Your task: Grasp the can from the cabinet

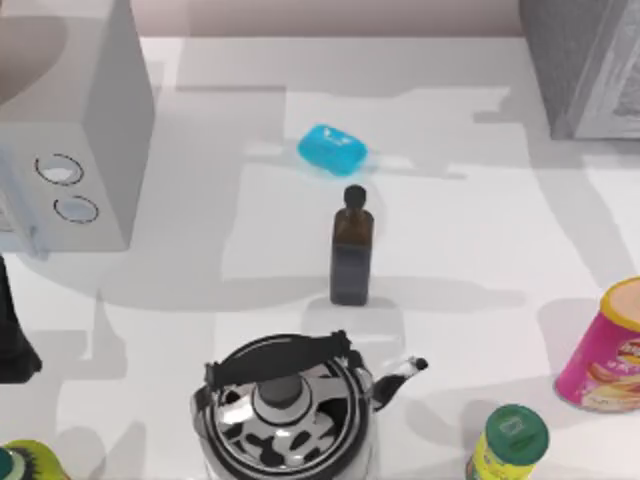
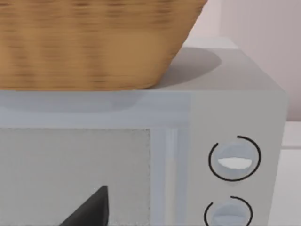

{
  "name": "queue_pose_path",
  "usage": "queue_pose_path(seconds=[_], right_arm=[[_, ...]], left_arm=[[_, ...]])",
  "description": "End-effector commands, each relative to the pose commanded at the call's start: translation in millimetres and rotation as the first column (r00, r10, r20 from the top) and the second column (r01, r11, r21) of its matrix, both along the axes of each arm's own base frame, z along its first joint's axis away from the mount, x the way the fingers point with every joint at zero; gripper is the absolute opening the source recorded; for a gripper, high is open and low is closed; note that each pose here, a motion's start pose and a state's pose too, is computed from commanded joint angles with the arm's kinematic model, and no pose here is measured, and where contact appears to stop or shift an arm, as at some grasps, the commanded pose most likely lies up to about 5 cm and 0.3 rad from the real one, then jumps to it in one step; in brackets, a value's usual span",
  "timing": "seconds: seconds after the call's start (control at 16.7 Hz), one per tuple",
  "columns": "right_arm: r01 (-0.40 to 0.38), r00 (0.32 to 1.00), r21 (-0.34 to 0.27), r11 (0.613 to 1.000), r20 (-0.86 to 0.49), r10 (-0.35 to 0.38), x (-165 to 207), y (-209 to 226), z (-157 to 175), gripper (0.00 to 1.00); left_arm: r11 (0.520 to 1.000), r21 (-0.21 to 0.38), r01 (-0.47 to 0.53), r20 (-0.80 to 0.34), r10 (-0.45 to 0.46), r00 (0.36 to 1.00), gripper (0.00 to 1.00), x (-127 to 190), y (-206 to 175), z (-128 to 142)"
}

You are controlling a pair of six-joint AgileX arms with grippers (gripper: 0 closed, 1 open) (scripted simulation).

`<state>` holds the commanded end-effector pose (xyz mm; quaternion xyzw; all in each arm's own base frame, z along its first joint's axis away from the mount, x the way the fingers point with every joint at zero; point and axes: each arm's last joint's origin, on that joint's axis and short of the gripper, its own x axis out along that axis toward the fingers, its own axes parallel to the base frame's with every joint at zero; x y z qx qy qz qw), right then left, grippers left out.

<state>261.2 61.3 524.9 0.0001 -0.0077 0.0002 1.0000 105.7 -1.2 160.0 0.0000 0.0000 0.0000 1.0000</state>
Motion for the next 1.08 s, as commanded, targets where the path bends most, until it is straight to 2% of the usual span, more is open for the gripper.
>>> queue_pose_path(seconds=[0.18, 0.3, 0.72, 0.9, 1.08], right_arm=[[0.005, 1.0, 0.0, 1.0, -0.001, -0.005, -62.7, -5.2, 15.3, 0.0], [0.007, 1.0, -0.001, 1.0, -0.003, -0.007, -82.5, -7.6, 18.0, 0.0], [0.01, 1.0, -0.002, 1.0, -0.009, -0.01, -85.2, -9.6, 13.8, 0.0], [0.009, 1.0, -0.009, 1.0, -0.03, -0.009, -89.8, -14.5, -5.2, 0.0], [0.005, 0.999, -0.014, 1.0, -0.048, -0.006, -100.8, -23.1, -37.6, 0.0]], left_arm=[[1.0, 0.0, 0.0, 0.0, 0.0, 1.0, 1.0, 0.0, 0.0, 0.0], [1.0, 0.0, 0.0, 0.0, 0.0, 1.0, 1.0, 0.0, 0.0, 0.0], [1.0, 0.0, 0.0, 0.0, 0.0, 1.0, 1.0, 0.0, 0.0, 0.0], [1.0, 0.0, 0.0, 0.0, 0.0, 1.0, 1.0, 0.0, 0.0, 0.0], [1.0, 0.0, 0.0, 0.0, 0.0, 1.0, 1.0, 0.0, 0.0, 0.0]])
